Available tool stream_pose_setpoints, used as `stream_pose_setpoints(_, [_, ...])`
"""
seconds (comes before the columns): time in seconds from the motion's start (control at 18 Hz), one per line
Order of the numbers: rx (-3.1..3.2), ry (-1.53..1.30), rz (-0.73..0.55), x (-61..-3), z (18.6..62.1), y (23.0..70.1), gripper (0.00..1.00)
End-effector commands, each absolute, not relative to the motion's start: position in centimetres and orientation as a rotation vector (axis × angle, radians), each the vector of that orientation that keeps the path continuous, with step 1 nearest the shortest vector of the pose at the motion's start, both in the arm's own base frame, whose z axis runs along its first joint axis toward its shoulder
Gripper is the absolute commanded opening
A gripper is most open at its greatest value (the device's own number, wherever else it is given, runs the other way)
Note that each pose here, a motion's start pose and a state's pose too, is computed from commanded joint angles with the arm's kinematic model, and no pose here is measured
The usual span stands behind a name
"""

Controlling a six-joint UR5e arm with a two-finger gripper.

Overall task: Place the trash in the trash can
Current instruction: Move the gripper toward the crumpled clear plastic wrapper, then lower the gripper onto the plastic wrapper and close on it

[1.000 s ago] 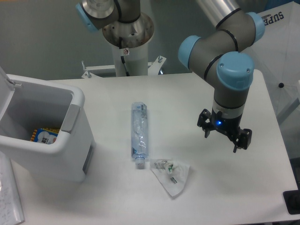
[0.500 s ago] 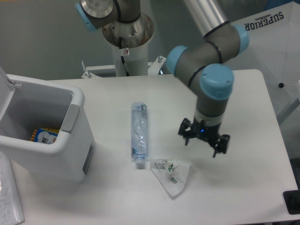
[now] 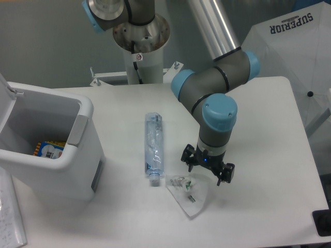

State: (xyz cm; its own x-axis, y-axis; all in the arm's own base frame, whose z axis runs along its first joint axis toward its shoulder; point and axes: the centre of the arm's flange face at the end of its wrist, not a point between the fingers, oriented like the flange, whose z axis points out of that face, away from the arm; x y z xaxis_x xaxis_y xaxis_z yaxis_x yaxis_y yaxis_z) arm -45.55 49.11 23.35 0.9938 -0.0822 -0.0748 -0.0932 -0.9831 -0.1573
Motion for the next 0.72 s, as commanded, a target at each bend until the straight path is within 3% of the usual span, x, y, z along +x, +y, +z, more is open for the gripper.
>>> stream_pose_setpoints(0.72, [-3.002,0.157,0.045,-44.5,21.3,49.2,1.0])
